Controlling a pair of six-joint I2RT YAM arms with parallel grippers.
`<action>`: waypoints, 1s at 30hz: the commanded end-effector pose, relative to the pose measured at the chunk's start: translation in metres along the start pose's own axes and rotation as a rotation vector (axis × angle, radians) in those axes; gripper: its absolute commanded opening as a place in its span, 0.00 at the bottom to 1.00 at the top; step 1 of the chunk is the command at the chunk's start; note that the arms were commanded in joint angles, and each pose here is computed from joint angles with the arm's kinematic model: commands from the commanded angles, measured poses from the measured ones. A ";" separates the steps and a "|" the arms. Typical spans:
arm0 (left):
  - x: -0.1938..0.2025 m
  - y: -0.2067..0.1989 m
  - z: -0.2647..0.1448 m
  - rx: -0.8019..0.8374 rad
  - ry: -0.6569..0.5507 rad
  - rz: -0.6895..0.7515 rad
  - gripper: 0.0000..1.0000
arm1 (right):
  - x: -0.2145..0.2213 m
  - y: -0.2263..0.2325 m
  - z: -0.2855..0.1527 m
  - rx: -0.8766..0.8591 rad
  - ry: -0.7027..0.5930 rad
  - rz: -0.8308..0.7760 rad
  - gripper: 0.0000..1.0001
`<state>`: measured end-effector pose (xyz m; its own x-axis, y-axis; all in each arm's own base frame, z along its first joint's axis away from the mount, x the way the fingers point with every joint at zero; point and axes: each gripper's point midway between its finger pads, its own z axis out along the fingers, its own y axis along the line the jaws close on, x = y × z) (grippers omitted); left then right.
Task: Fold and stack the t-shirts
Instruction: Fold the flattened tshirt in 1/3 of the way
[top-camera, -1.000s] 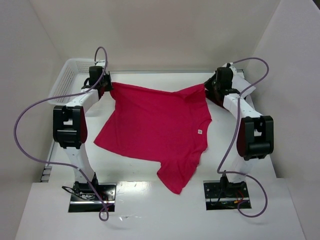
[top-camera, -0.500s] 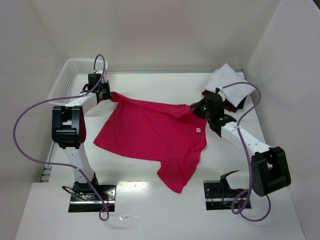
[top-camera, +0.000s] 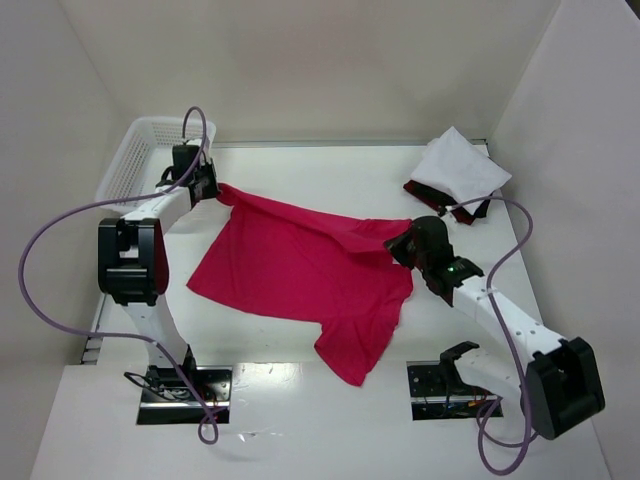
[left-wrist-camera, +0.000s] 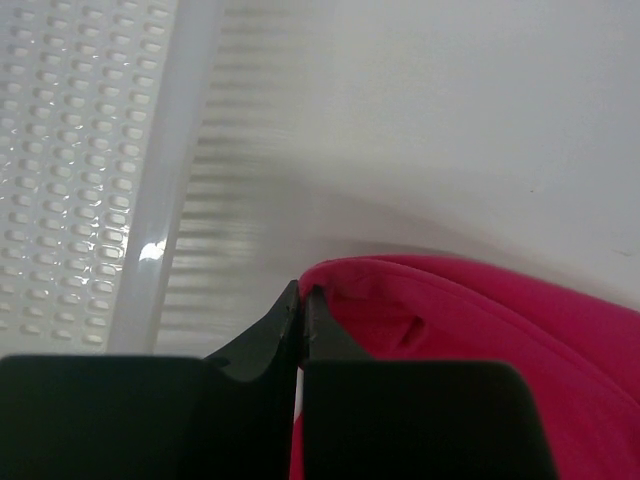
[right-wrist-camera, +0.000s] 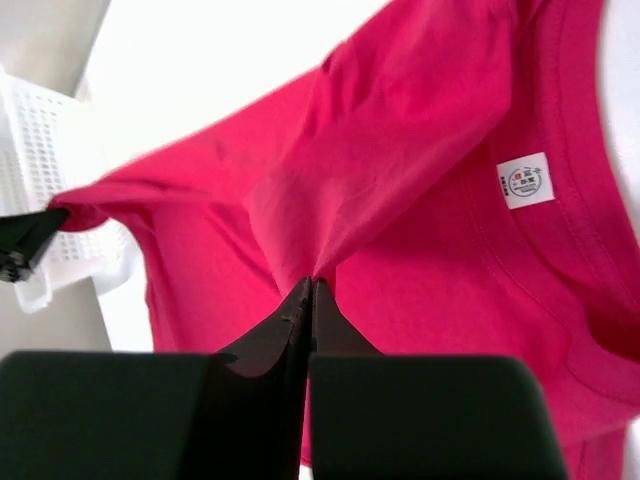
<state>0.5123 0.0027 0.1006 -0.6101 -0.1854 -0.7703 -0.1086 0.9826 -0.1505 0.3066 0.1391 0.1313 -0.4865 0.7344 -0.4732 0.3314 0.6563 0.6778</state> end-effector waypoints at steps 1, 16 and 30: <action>-0.019 -0.002 -0.022 -0.034 -0.064 -0.009 0.00 | -0.015 0.002 -0.017 0.003 -0.073 0.033 0.00; -0.020 -0.005 -0.054 -0.053 -0.078 0.010 0.00 | -0.012 -0.014 -0.030 0.023 -0.076 0.042 0.00; 0.022 -0.002 -0.061 -0.066 0.044 -0.051 0.00 | 0.009 -0.032 -0.039 0.037 -0.003 0.034 0.04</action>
<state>0.4562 -0.0022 0.1062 -0.6577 -0.1904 -0.7288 -0.1600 0.9808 -0.1119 0.2673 0.1144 0.1346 -0.4443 0.7663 -0.4642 0.3784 0.6301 0.6780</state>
